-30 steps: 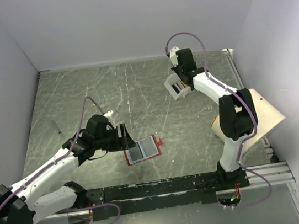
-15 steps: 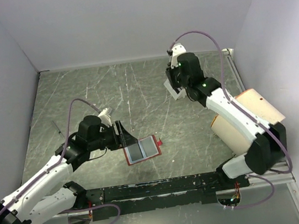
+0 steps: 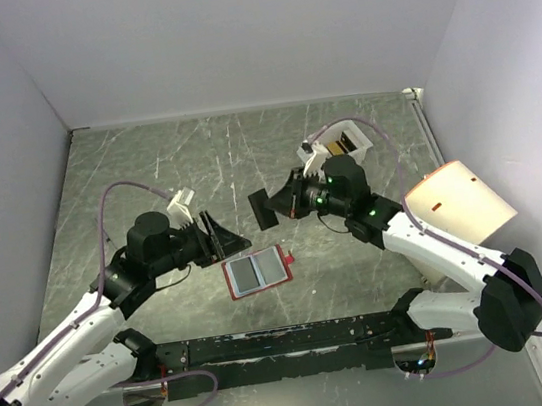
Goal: Put the credit cards into the card holder
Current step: Pick up the credit card from the storage box.
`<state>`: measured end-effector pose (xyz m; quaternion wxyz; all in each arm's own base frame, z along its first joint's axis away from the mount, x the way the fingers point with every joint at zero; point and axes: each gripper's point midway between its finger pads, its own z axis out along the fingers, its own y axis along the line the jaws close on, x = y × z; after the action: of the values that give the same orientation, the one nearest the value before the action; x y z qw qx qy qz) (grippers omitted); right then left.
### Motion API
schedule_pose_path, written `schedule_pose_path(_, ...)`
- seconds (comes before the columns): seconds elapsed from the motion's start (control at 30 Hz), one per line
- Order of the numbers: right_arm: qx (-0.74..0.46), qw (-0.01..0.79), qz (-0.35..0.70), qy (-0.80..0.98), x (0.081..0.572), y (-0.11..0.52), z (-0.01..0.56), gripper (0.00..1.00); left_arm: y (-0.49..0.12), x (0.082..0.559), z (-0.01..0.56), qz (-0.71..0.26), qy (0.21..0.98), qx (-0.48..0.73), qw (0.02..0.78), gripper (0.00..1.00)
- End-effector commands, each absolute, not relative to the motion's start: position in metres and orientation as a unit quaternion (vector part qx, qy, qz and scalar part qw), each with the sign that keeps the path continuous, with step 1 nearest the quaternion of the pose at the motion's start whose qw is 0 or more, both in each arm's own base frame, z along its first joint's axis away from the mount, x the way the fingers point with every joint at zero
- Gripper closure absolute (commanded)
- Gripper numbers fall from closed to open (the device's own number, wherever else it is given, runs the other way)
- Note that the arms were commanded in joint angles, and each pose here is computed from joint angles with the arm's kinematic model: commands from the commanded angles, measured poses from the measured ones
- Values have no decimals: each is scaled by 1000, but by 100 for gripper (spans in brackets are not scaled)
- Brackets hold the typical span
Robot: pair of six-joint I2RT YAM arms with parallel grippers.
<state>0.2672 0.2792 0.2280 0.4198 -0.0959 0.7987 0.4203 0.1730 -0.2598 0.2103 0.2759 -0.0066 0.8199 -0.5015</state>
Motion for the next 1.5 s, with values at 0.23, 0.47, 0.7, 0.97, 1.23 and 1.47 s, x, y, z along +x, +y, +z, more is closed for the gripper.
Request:
schedule_pose_path(0.23,-93,360,629,683,203,312,275,100,-257,186,236,-528,782,-40,328,26)
schedule_pose_path(0.47,-97,343,661,660,188,314,273,100,-265,185,243,-567,753,-32,333,35)
schedule_pose_path(0.7,-99,325,652,678,188,317,256,100,-266,182,255,-589,730,-22,346,76)
schedule_pose_path(0.97,-115,315,619,710,193,320,236,92,-271,173,253,-617,712,1,336,93)
schedule_pose_path(1.23,-81,354,541,758,216,305,214,58,-262,173,216,-561,762,-7,324,93)
schedule_pose_path(1.47,-66,355,419,833,232,280,156,46,-252,165,168,-512,812,-22,280,93)
